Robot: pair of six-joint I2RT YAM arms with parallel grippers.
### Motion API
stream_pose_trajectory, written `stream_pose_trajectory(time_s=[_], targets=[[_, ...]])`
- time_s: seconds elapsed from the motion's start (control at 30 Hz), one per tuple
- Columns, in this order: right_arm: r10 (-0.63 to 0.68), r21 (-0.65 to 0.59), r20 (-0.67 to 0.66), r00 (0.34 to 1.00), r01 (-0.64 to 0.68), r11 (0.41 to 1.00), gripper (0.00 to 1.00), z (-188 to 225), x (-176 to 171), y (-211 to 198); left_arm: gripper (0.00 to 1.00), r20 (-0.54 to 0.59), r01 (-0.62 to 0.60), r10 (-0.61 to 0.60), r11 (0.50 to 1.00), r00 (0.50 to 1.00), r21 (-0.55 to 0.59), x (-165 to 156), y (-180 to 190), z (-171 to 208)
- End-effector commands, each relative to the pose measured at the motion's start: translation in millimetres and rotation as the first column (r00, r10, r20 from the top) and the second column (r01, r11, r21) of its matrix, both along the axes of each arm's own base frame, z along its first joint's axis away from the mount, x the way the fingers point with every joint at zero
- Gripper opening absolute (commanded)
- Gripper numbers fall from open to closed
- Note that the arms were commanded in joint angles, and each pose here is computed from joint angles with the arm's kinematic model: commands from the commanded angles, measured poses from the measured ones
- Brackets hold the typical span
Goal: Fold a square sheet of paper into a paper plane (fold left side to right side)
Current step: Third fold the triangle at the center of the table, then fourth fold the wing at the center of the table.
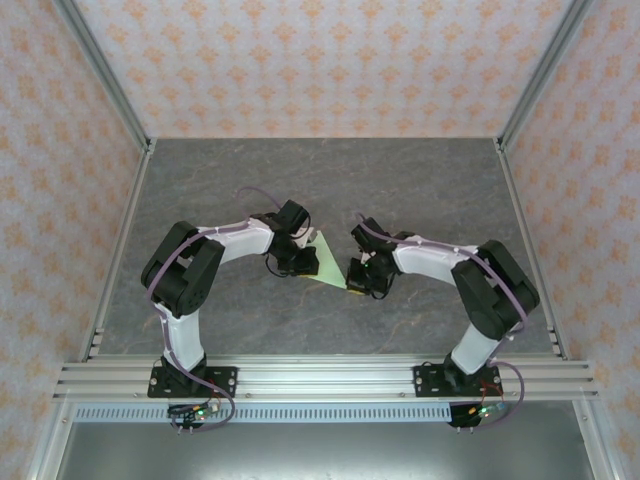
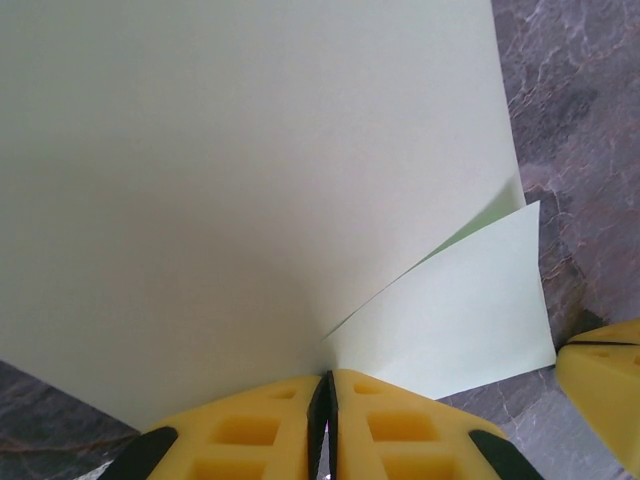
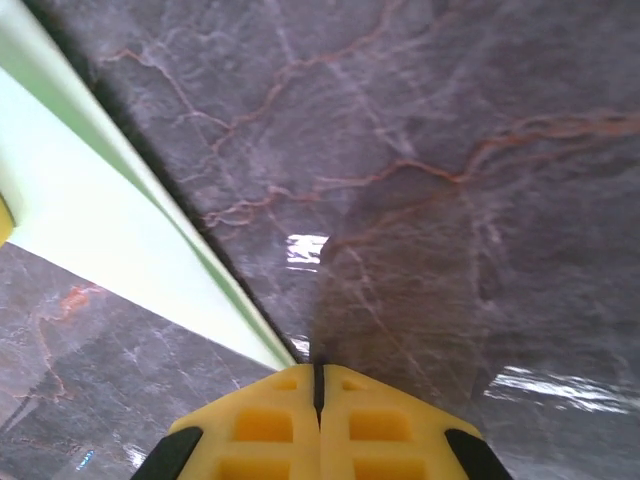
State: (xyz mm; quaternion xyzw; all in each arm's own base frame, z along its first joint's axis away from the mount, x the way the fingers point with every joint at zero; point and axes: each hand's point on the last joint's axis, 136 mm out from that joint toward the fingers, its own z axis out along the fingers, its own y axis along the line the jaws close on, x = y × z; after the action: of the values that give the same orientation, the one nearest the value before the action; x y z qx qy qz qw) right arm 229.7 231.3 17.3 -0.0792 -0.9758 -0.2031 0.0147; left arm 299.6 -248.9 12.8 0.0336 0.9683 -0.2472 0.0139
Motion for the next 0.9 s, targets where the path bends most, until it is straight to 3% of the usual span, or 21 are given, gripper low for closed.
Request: stream_pose_trajectory(time_s=[0.0, 0.13, 0.27, 0.47, 0.67, 0.87], targets=[[-0.005, -0.149, -0.066, 0.998, -0.005, 0.989, 0.0, -14, -23, -38, 0.14, -0.047, -0.029, 0.034, 0.994, 0.998, 0.108, -10, 20, -31], [0.047, -0.129, 0.02, 0.999, -0.044, 0.991, 0.0, 7, -7, -31, 0.18, -0.022, -0.034, 0.036, 0.998, 0.999, 0.052, -3, 10, -15], [0.121, -0.11, 0.175, 0.977, -0.103, 0.989, 0.01, 46, 17, -23, 0.26, 0.038, -0.043, 0.045, 0.997, 0.998, -0.063, 8, -6, 25], [0.235, -0.151, 0.379, 0.895, -0.191, 0.97, 0.3, 86, 39, -16, 0.39, 0.13, -0.154, 0.178, 0.973, 0.976, -0.175, 35, 8, 82], [0.271, -0.132, 0.509, 0.817, -0.237, 0.962, 0.51, 88, 51, -1, 0.46, 0.079, -0.309, 0.328, 0.932, 0.941, -0.192, 43, 47, 74], [0.329, -0.1, 0.536, 0.777, -0.329, 0.939, 0.56, 84, 52, 17, 0.53, 0.038, -0.328, 0.35, 0.908, 0.936, -0.261, 48, 36, 67]])
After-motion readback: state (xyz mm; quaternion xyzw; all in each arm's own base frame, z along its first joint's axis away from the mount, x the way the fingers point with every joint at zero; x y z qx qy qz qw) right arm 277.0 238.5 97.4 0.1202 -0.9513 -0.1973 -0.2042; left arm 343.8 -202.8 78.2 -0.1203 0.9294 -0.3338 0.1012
